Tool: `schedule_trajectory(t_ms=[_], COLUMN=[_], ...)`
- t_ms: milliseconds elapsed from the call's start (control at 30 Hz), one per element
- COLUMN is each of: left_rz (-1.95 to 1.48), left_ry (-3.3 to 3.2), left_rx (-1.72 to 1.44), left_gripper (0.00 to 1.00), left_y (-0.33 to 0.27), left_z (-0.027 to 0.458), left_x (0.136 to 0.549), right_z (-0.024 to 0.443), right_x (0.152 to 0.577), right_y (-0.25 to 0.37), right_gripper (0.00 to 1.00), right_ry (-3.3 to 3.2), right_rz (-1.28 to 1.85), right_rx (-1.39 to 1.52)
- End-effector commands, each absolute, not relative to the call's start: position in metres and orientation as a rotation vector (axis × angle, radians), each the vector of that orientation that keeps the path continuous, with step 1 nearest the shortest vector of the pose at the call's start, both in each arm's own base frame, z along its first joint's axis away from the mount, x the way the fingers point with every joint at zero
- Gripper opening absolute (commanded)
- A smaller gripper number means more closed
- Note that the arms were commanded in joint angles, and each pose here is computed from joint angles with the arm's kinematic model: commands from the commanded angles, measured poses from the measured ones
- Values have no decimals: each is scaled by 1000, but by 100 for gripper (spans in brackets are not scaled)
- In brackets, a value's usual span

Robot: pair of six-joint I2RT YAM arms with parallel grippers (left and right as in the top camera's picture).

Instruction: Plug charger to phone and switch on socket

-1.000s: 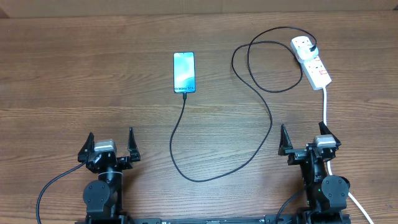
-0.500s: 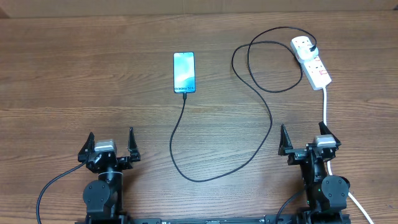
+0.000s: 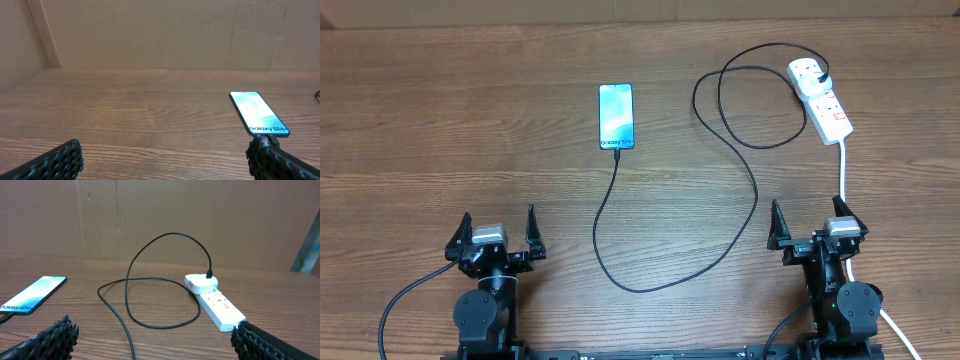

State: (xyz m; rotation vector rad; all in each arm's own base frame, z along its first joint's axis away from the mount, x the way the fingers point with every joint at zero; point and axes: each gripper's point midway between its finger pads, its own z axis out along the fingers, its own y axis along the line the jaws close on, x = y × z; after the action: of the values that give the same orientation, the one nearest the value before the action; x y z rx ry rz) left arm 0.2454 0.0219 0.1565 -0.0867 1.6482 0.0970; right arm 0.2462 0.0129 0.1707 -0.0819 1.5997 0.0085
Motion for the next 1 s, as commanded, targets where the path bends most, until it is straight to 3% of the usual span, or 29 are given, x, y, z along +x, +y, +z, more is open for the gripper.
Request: schedule_trajectory(t_ms=[0, 367, 967], left_rz=[107, 107, 107], left_ry=[1641, 1641, 1641], left_rx=[-63, -63, -63], left_gripper=[100, 100, 100], left_y=[21, 21, 21], left_z=[157, 157, 157], left_x=[245, 245, 245], right_z=[169, 169, 169], right_x=[246, 246, 246], right_y=[15, 17, 18], right_gripper=[100, 100, 100], right_ry=[1593, 1597, 1598], right_rz=[11, 181, 181], right_rx=[-91, 62, 58])
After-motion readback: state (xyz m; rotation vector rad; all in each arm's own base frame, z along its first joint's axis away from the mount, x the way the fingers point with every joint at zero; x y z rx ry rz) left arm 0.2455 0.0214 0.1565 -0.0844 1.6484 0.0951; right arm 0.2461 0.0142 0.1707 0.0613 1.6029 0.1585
